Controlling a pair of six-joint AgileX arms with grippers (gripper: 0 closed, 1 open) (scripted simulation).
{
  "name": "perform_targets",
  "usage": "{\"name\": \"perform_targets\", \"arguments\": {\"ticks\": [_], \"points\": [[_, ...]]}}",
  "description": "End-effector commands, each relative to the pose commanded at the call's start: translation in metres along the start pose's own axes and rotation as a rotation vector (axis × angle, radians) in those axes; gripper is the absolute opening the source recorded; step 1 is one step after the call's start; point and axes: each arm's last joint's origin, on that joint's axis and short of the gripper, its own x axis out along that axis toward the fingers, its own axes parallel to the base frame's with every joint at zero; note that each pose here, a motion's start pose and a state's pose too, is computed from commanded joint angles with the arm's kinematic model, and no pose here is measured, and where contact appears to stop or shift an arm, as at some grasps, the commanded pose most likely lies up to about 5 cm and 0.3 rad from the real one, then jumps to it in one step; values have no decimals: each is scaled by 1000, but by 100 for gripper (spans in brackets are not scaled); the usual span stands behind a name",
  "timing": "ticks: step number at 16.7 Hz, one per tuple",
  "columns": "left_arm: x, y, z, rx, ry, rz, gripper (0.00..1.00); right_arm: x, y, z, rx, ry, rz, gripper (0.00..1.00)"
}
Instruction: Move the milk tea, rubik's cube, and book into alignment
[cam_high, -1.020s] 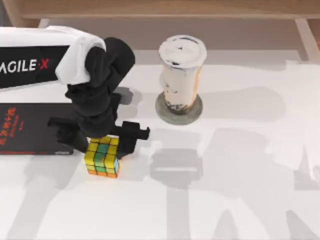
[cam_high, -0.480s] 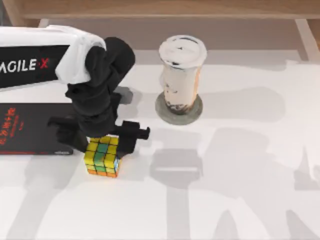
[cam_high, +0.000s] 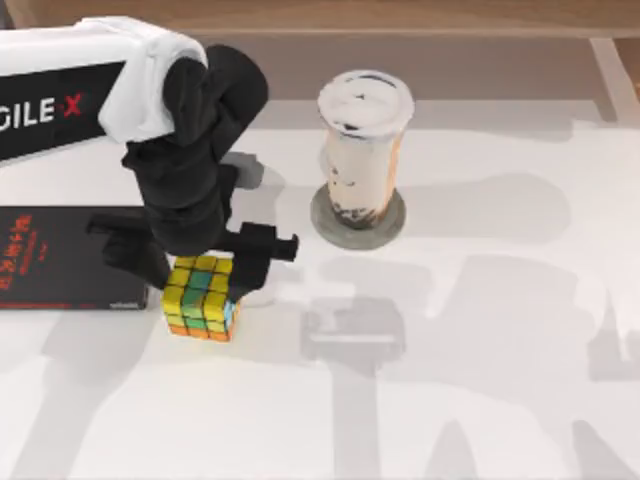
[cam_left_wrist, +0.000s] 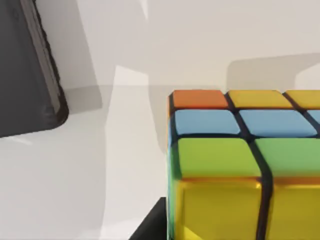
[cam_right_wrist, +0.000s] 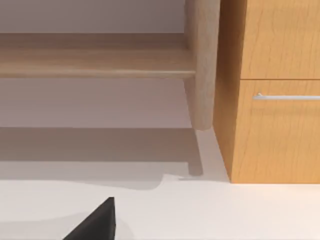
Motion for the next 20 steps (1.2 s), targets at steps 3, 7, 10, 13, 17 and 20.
{"name": "perform_targets", "arguments": {"ticks": [3, 7, 10, 13, 17, 20], "points": [[0, 0, 0, 9, -11, 2, 0, 0, 0, 0, 0, 0, 0, 100], [-33, -5, 5, 103, -224, 32, 0, 0, 0, 0, 0, 0, 0, 100], [-70, -6, 8, 185, -452, 99, 0, 0, 0, 0, 0, 0, 0, 100], [-107, -5, 14, 194, -705, 168, 0, 0, 0, 0, 0, 0, 0, 100], [-154, -8, 29, 83, -1092, 221, 0, 0, 0, 0, 0, 0, 0, 100], [-190, -13, 35, -26, -1346, 200, 0, 0, 0, 0, 0, 0, 0, 100]]}}
